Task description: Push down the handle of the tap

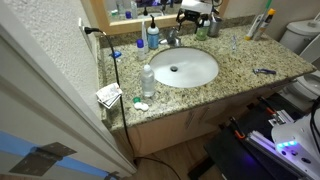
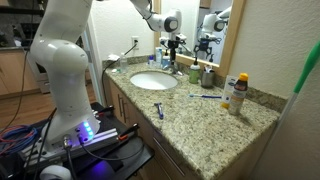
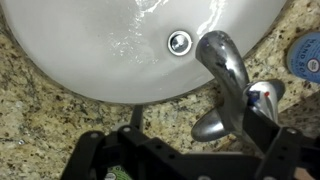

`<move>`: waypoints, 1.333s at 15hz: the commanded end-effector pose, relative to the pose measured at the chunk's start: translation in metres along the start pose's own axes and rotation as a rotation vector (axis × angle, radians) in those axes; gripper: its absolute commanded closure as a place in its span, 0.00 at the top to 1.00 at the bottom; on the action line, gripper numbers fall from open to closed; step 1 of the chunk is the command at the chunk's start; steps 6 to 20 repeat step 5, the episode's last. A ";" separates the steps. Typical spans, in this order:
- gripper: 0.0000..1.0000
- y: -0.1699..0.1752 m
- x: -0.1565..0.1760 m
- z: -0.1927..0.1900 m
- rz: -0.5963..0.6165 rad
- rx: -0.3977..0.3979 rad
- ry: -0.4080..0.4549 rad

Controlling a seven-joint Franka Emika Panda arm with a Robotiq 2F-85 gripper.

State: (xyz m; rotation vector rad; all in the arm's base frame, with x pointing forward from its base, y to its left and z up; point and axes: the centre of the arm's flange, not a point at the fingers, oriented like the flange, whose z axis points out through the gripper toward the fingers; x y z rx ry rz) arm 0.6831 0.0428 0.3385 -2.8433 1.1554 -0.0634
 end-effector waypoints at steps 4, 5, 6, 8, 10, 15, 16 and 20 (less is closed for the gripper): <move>1.00 0.010 0.007 0.009 0.027 -0.021 -0.007; 1.00 0.011 0.008 0.005 0.028 -0.017 -0.003; 1.00 0.011 0.008 0.005 0.028 -0.017 -0.003; 1.00 0.011 0.008 0.005 0.028 -0.017 -0.003; 1.00 0.011 0.008 0.005 0.028 -0.017 -0.003; 1.00 0.011 0.008 0.005 0.028 -0.017 -0.003; 1.00 0.011 0.008 0.005 0.028 -0.017 -0.003; 1.00 0.011 0.008 0.005 0.028 -0.017 -0.003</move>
